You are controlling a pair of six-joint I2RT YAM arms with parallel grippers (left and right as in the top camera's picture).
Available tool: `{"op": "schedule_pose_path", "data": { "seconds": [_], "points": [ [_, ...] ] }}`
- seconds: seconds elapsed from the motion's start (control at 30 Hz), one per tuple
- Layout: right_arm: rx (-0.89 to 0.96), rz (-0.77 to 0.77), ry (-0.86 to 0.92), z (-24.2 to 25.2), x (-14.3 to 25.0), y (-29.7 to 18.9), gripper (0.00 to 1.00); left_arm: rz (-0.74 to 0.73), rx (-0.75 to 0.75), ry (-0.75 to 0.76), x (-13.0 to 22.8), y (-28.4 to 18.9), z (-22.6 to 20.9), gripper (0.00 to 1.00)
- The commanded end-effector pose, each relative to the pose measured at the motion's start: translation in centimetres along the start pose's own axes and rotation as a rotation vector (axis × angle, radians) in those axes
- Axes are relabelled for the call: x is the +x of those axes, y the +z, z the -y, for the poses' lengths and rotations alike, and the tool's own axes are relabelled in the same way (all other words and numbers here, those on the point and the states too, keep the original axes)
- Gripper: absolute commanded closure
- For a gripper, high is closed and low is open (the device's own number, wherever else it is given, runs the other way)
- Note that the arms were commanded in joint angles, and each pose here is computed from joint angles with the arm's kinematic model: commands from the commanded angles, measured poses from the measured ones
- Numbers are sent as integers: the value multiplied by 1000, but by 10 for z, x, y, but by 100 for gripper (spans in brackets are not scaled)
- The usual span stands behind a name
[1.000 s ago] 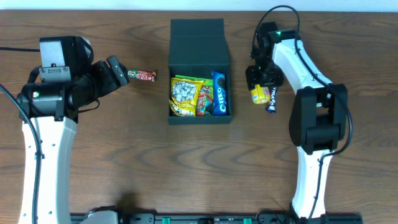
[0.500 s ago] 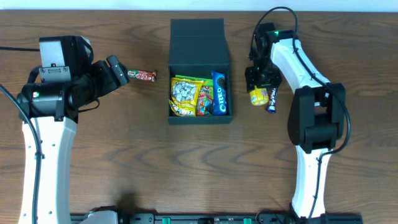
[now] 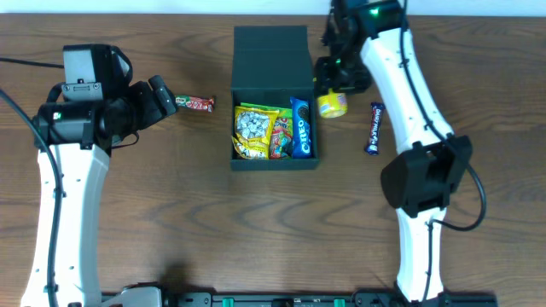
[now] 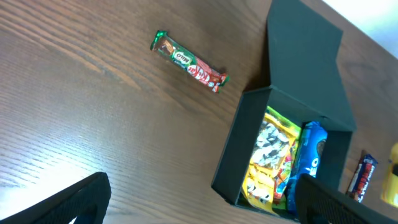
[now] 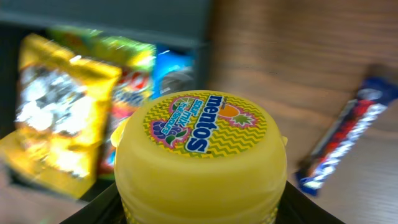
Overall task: Pack container
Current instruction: 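Lower the Mentos bottle into the box and release it, then grasp the green-and-red chocolate bar with the left gripper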
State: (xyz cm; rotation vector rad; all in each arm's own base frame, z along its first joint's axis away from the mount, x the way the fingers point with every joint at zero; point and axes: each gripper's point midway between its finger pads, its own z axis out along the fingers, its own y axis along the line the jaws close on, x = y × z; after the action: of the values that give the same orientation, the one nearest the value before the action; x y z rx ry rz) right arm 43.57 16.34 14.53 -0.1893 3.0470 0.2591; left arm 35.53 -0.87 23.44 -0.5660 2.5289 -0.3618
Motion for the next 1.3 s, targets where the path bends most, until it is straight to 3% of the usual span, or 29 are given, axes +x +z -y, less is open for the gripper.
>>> {"op": "schedule_pose_path", "data": {
  "seconds": [0.0, 0.23, 0.33, 0.43, 0.67, 0.8, 0.87, 0.93, 1.07, 1.27],
  "points": [
    [-47, 5, -1, -38, 10, -7, 86, -8, -26, 6, 0, 5, -6, 5],
    [7, -46, 57, -76, 33, 54, 81, 1, -22, 8, -2, 6, -5, 5],
    [11, -45, 47, -79, 35, 70, 45, 2, -22, 9, -2, 6, -5, 5],
    [39, -25, 58, -75, 32, 72, 33, 8, -31, 10, -3, 6, -7, 5],
    [23, 14, 76, -70, 19, 59, 28, 22, -44, 26, -7, 8, -9, 5],
    [7, 62, 92, -65, 11, 26, 27, 45, -49, 42, -20, 23, -8, 4],
    [-4, 94, 107, -60, 5, 10, 28, 38, -32, -25, -24, 37, -6, 5],
    [-15, 136, 136, -47, 0, -10, 25, 7, 0, -189, -27, 62, -2, 5],
    [-57, 170, 189, -29, -5, -33, 1, -38, 86, -318, -33, 107, 16, 2],
    [-69, 133, 263, -1, 0, -41, 1, -90, 23, -435, -38, 160, 26, 4]
  ]
}}
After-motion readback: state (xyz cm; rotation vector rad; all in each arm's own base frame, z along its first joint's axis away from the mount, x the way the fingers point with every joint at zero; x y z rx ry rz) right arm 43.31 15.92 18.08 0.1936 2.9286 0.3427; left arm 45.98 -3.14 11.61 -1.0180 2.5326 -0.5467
